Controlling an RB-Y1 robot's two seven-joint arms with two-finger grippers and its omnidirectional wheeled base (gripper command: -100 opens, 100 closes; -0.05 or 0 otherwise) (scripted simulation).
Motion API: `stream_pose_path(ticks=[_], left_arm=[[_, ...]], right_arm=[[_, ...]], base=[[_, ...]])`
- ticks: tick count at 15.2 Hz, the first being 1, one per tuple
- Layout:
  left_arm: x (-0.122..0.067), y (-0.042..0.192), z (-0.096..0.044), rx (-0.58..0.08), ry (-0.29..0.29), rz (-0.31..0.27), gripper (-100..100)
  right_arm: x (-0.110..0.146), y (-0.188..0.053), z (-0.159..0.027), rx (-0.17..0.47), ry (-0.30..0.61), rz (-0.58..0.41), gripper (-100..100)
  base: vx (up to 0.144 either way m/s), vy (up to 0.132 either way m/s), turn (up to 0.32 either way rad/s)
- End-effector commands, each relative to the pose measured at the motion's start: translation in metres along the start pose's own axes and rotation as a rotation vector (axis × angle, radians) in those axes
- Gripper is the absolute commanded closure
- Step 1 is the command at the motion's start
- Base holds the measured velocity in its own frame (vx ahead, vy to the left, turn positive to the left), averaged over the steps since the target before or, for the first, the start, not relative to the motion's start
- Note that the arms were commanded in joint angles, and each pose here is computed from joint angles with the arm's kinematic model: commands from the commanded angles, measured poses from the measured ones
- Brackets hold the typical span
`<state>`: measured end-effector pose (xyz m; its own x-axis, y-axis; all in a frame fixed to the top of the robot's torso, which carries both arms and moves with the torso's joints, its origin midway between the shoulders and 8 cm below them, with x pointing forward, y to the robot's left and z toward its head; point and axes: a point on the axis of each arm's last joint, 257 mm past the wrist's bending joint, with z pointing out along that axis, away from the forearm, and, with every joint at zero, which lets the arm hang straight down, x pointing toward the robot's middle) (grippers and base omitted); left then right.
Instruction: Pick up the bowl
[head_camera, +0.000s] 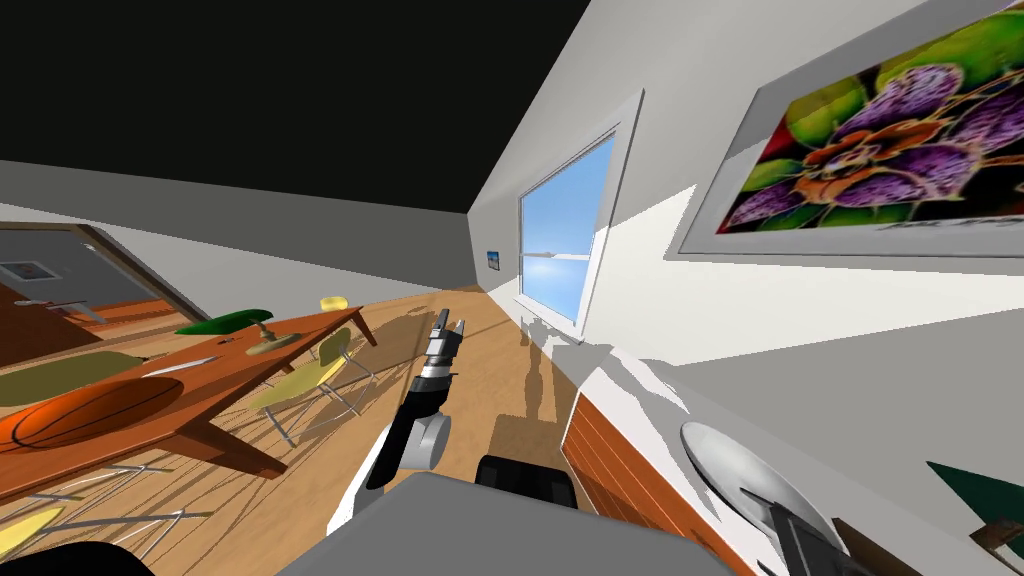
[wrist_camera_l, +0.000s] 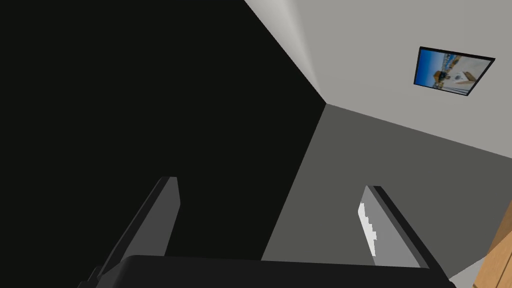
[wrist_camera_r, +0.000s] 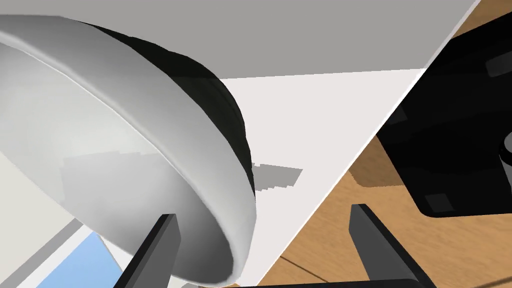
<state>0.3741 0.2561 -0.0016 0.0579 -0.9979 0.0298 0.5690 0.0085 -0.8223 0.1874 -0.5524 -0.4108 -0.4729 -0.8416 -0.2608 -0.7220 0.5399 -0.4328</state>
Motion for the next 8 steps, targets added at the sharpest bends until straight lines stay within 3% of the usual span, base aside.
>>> stream_pose_path(ticks=[1,4,5,7,8], left_arm=[[0.000,0.000,0.000,0.000,0.000,0.000,0],[0.000,0.000,0.000,0.000,0.000,0.000,0],[0.000,0.000,0.000,0.000,0.000,0.000,0],[0.000,0.000,0.000,0.000,0.000,0.000,0],[0.000,0.000,0.000,0.000,0.000,0.000,0]], right_arm=[[0.036,-0.001,-0.010,-0.015,0.082,-0.083,-100],[0.055,-0.001,-0.016,-0.027,0.126,-0.136,-100],[0.071,-0.002,-0.022,-0.038,0.164,-0.180,-100],[0.071,-0.002,-0.022,-0.038,0.164,-0.180,-100],[0.086,-0.003,-0.028,-0.050,0.198,-0.220,-100]], base=[[0.059,0.098,0.084],[0.057,0.095,0.037],[0.059,0.065,0.038],[0.043,0.044,0.016],[0.027,0.035,0.028]])
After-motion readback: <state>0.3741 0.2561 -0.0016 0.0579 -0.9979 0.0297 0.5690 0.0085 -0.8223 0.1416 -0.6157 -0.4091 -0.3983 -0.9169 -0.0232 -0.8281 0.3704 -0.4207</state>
